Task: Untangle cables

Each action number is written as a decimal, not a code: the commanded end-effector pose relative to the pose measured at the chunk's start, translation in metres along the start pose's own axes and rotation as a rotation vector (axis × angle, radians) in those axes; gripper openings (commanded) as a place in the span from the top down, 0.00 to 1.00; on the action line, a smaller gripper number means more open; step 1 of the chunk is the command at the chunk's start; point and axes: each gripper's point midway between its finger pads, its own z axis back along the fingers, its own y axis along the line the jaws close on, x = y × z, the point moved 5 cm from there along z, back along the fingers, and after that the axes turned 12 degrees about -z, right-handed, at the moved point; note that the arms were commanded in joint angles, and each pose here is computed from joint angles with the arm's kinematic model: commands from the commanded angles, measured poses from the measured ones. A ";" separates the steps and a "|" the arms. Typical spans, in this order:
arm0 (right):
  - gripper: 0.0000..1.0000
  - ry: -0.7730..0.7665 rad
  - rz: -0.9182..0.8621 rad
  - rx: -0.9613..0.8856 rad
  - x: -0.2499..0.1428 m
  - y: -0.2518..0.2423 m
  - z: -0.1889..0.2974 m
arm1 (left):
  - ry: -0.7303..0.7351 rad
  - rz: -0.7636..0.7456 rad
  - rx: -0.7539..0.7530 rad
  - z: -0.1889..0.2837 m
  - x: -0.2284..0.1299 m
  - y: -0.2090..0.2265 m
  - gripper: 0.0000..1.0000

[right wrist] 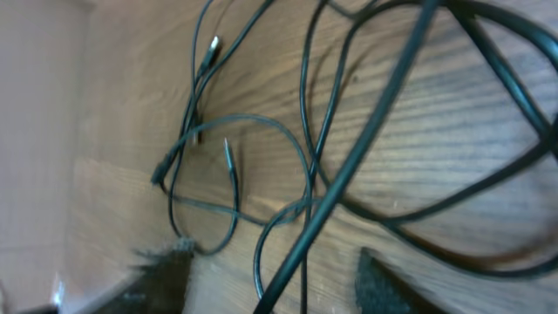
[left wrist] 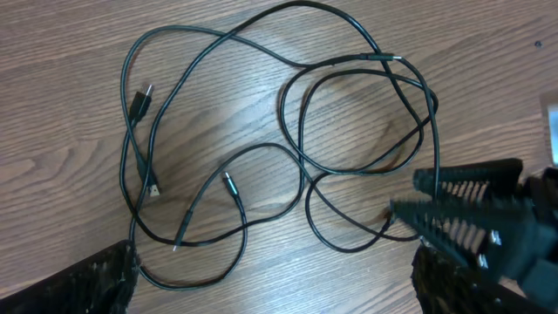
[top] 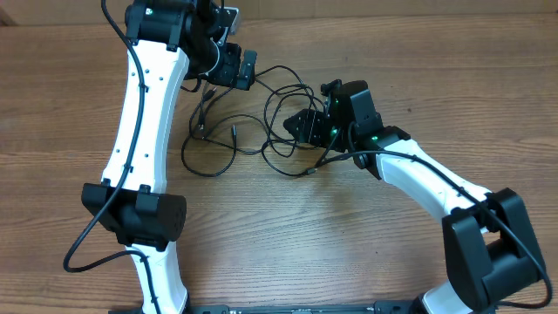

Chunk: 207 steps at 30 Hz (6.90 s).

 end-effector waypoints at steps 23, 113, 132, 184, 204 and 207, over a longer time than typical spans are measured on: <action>0.96 -0.073 0.078 0.068 0.022 0.069 0.066 | -0.039 -0.026 -0.007 0.013 0.003 -0.005 0.00; 0.96 -1.130 -0.460 -0.723 0.298 -0.291 0.329 | -0.039 -0.026 -0.007 0.013 0.003 -0.004 0.00; 0.00 -1.002 -0.431 -0.739 0.263 -0.330 0.395 | -0.039 -0.026 -0.007 0.013 0.003 -0.005 0.00; 0.00 -0.167 -0.502 -0.993 0.161 -0.361 0.239 | -0.039 -0.026 -0.007 0.013 0.003 -0.005 0.00; 0.00 -0.273 -0.454 -0.965 0.184 -0.425 0.187 | -0.039 -0.026 -0.007 0.013 0.003 -0.005 0.00; 0.00 -0.299 -0.442 -0.954 0.188 -0.437 0.176 | -0.039 -0.026 -0.007 0.013 0.003 -0.005 0.00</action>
